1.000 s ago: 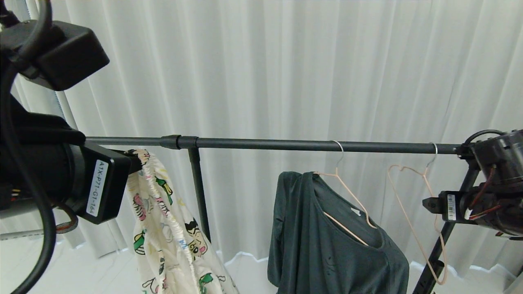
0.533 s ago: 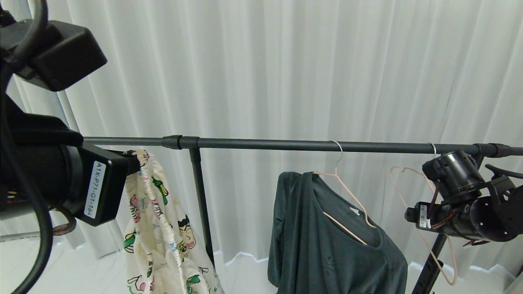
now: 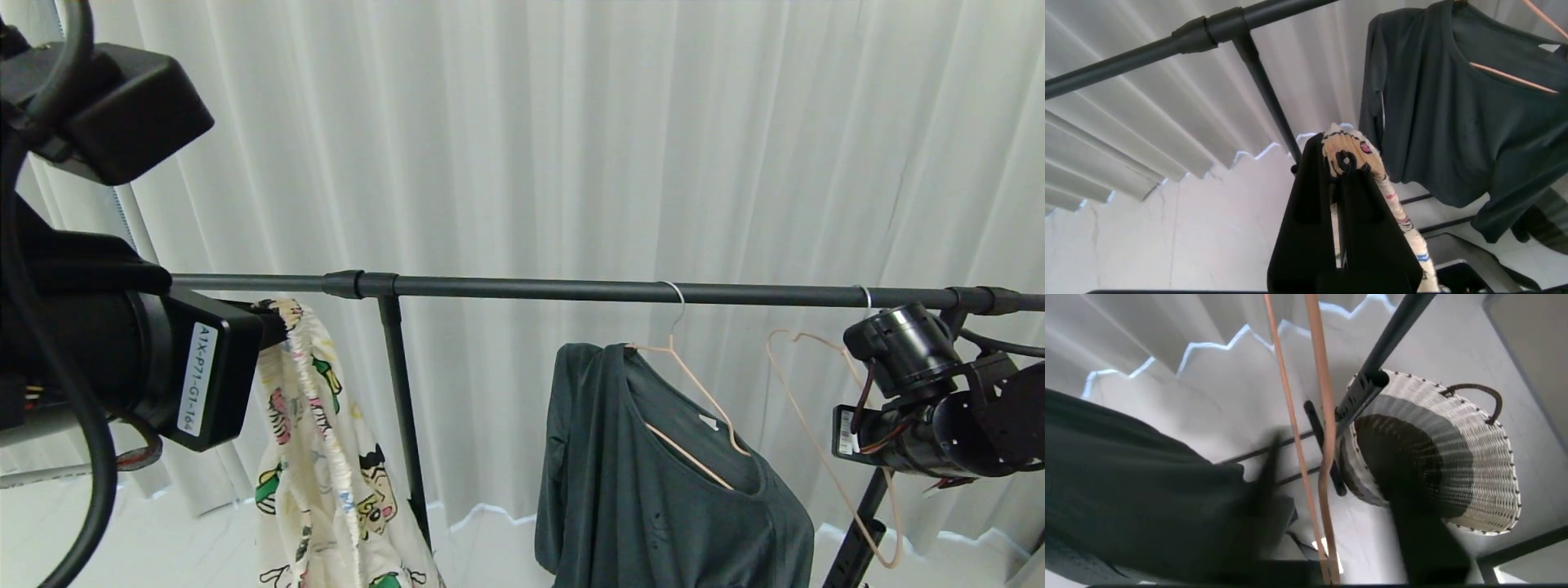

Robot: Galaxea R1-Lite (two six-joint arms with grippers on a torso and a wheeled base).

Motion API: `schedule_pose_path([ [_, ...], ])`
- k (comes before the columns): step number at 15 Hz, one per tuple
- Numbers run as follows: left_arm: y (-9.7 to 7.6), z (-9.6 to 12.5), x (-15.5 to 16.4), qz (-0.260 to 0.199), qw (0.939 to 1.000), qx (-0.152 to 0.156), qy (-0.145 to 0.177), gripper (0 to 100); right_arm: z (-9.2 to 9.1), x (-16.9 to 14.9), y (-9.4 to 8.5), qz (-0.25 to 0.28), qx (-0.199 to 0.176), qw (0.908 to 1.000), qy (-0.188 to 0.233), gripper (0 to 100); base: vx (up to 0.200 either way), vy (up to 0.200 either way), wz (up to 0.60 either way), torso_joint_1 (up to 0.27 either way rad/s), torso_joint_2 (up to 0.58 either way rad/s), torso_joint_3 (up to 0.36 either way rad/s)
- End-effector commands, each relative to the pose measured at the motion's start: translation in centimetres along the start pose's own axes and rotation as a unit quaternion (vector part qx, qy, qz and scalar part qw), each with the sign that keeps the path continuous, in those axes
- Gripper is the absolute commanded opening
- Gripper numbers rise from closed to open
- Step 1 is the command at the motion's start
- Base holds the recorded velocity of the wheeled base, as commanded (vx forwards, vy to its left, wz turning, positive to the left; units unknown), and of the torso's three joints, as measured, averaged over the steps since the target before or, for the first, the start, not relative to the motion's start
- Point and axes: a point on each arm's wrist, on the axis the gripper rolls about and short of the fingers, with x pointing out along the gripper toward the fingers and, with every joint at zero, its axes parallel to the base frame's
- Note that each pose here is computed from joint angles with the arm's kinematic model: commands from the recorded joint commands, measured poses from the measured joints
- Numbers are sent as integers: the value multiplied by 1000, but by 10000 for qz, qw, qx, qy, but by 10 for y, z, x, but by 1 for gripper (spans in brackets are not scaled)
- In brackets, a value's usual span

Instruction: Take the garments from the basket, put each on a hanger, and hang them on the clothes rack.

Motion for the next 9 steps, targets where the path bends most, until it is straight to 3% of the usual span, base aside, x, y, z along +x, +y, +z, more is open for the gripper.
schedule_pose_path([
  [1,1,0,-2,-2,10000,-13,-22,0,1,-1,0,10,3,10000,-8,0,0,0,0,0,0,0],
  [7,4,0,-6,-3,10000,-54,-79,0,7,-18,-7,197,101,9994,-261,0,0,0,0,0,0,0],
  [9,4,0,-6,-3,9999,-58,-85,0,11,-34,-14,376,-60,9983,-447,0,0,0,0,0,0,0],
])
